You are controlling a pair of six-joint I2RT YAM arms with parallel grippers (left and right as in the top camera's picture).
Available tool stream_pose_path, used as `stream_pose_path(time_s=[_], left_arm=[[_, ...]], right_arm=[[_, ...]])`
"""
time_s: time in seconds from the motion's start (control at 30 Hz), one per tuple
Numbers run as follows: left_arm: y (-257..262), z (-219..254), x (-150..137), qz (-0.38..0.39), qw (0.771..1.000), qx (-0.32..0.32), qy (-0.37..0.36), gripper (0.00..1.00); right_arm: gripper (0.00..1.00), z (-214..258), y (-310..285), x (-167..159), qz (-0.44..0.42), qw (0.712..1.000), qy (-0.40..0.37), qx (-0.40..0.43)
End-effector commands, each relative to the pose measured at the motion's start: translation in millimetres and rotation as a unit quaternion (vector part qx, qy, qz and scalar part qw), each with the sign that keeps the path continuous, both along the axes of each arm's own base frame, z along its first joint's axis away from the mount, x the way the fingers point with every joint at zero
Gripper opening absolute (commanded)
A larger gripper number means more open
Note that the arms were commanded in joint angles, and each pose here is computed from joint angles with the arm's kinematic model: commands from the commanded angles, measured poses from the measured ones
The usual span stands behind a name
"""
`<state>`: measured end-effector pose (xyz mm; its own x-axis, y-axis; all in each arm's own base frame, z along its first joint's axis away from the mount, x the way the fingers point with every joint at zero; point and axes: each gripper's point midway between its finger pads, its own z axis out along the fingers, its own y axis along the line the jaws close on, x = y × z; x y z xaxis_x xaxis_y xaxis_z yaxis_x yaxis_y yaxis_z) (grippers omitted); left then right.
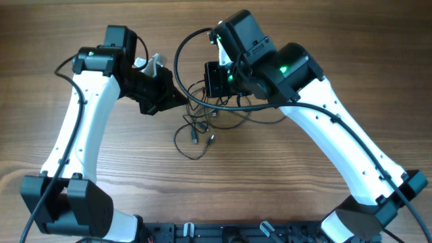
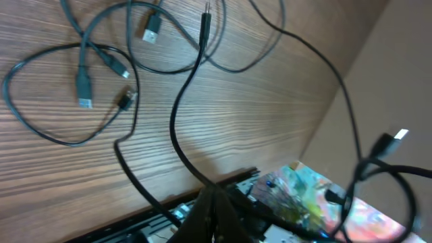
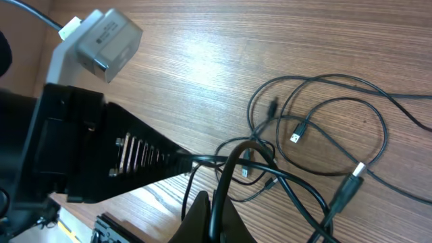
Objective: Untangle cables
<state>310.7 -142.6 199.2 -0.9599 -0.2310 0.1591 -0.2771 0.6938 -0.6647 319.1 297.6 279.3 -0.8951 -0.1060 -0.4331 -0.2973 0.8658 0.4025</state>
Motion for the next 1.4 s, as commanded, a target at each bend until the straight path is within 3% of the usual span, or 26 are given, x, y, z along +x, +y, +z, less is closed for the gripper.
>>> stream_pose_path(time_s=[0.0, 0.03, 0.1, 0.2, 0.33, 0.5, 0.6, 0.8, 0.83, 1.03, 1.07, 1.1, 1.17, 1.2, 1.27, 1.33, 1.37], left_arm=[[12.1, 6.9, 8.6, 0.073, 0.995, -0.045, 0.051, 0.47], [17.0, 9.1, 10.6, 0.101, 0.991, -0.056, 0.072, 0.61], [30.0, 11.3, 16.0, 0.149, 0.981, -0.069, 0.099, 0.69], [31.7, 11.9, 16.6, 0.152, 0.981, -0.072, 0.1, 0.77], [22.8, 12.7, 18.7, 0.194, 0.967, -0.078, 0.148, 0.76], [21.2, 13.0, 20.3, 0.297, 0.915, -0.089, 0.257, 0.71], [20.8, 14.0, 25.8, 0.298, 0.918, -0.093, 0.246, 0.69], [12.5, 14.1, 22.9, 0.301, 0.912, -0.091, 0.262, 0.67], [12.0, 14.1, 22.7, 0.305, 0.91, -0.091, 0.267, 0.65], [12.1, 13.4, 19.5, 0.304, 0.908, -0.088, 0.273, 0.28], [12.9, 12.5, 19.7, 0.303, 0.91, -0.085, 0.269, 0.1], [17.0, 7.9, 19.9, 0.31, 0.911, -0.07, 0.264, 0.04], [35.0, -8.9, 21.9, 0.327, 0.916, -0.006, 0.232, 0.04], [53.9, -22.7, 19.1, 0.347, 0.911, 0.057, 0.216, 0.04], [79.2, -36.1, 13.1, 0.372, 0.896, 0.134, 0.204, 0.04], [94.5, -41.7, 11.1, 0.385, 0.885, 0.176, 0.192, 0.04], [101.8, -43.8, 11.2, 0.391, 0.88, 0.196, 0.184, 0.04]], right_arm=[[0.04, 4.9, -2.9, 7.1, -0.022, 1.0, -0.015, -0.002], [0.04, 4.7, -4.8, 9.0, -0.034, 0.999, -0.015, -0.003], [0.04, 4.0, -5.2, 8.1, -0.034, 0.999, -0.012, -0.004], [0.04, 2.6, -5.3, 7.7, -0.035, 0.999, -0.01, -0.004], [0.04, 1.6, -5.0, 7.5, -0.076, 0.997, 0.015, 0.013], [0.04, -19.9, -5.4, 1.5, -0.067, 0.997, 0.038, -0.002], [0.04, -15.1, 16.6, -9.1, 0.004, 0.998, 0.046, 0.04], [0.04, -0.7, 44.5, -19.9, 0.047, 0.994, 0.043, 0.09], [0.04, 0.0, 47.4, -22.4, 0.052, 0.994, 0.042, 0.091], [0.04, -0.1, 50.8, -26.5, 0.059, 0.993, 0.041, 0.09], [0.04, -1.1, 50.0, -27.3, 0.06, 0.993, 0.043, 0.087], [0.05, -1.0, 49.7, -27.2, 0.06, 0.994, 0.042, 0.087], [0.04, 8.1, 40.1, -19.2, 0.049, 0.995, 0.016, 0.081], [0.04, 18.0, 23.2, -9.2, 0.032, 0.997, -0.015, 0.067], [0.04, 29.4, -33.4, 12.6, -0.06, 0.996, -0.065, 0.003], [0.04, 34.2, -110.8, 26.1, -0.204, 0.97, -0.096, -0.09], [0.04, 37.2, -161.0, 25.0, -0.285, 0.939, -0.112, -0.158]])
